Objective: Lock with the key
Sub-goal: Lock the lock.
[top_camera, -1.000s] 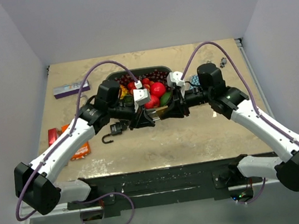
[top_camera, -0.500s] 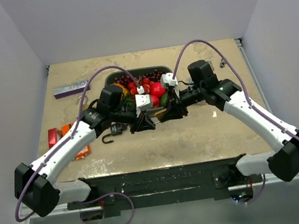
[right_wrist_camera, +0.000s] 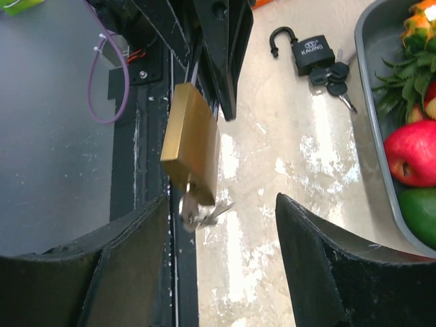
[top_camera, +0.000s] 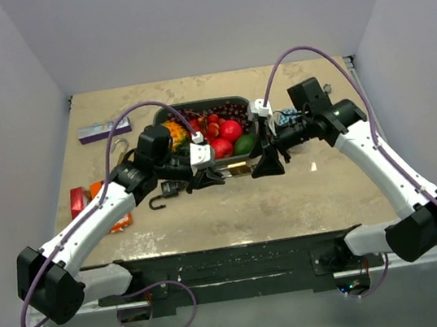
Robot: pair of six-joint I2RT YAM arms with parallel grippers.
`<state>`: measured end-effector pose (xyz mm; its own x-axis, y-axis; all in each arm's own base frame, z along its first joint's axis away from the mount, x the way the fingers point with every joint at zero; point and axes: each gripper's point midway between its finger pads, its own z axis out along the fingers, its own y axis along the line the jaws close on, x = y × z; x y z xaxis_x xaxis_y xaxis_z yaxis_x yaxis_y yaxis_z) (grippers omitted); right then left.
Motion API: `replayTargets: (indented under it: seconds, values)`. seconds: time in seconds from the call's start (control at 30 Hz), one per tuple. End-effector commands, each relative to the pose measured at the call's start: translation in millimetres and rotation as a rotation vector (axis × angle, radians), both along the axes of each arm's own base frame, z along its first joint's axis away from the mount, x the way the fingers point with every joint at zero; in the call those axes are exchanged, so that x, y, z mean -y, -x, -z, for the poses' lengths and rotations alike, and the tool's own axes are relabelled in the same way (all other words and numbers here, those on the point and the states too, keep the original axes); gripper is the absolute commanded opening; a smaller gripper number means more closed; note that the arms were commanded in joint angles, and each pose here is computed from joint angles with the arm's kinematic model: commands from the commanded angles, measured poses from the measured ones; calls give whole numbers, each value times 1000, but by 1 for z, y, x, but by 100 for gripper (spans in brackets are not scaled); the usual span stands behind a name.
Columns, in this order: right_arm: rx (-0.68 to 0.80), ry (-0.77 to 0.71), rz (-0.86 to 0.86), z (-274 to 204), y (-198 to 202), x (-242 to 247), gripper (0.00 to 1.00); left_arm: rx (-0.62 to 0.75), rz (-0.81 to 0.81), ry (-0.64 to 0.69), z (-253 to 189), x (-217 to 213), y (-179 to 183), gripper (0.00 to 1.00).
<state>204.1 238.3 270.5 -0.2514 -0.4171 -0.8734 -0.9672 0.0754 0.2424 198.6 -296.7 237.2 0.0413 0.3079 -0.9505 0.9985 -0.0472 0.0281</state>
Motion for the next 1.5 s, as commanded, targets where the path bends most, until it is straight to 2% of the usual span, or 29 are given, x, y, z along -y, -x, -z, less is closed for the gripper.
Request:
replayTargets:
  seconds: [0.0, 0.4, 0.5, 0.53, 0.6, 0.67, 0.8, 0.87, 1.07, 1.1, 1.17, 1.47]
  values:
    - [31, 18, 20, -12, 4, 15, 67, 104, 75, 63, -16, 1, 4, 0]
    - [61, 2, 9, -11, 8, 6, 48, 82, 87, 53, -12, 4, 1, 0]
    - [74, -4, 6, -11, 10, 2, 33, 68, 82, 49, -10, 3, 1, 0]
    - [75, 0, 1, -10, 11, 1, 25, 58, 82, 45, -9, 4, 1, 0]
    - [78, 22, 5, -6, 10, 3, 21, 39, 70, 50, -10, 3, 0, 0]
    - [76, 38, 7, -3, 11, 5, 21, 33, 65, 52, -10, 2, -2, 0]
    - [74, 71, 5, 5, 11, 9, 34, 28, 59, 53, -8, 0, -4, 0]
    - [79, 82, 4, 9, 10, 11, 34, 31, 59, 56, -9, 0, -5, 0]
    - [85, 80, -5, 10, 6, 8, 22, 28, 52, 58, -11, 1, -7, 0]
    - [84, 81, -8, 11, 6, 8, 12, 24, 52, 57, -11, 1, -7, 0]
    - [88, 86, -14, 12, 6, 9, 0, 21, 46, 59, -11, 1, -9, 0]
    - [91, 123, 90, 15, -10, 28, 0, -10, -1, 34, 1, -13, -23, 0]
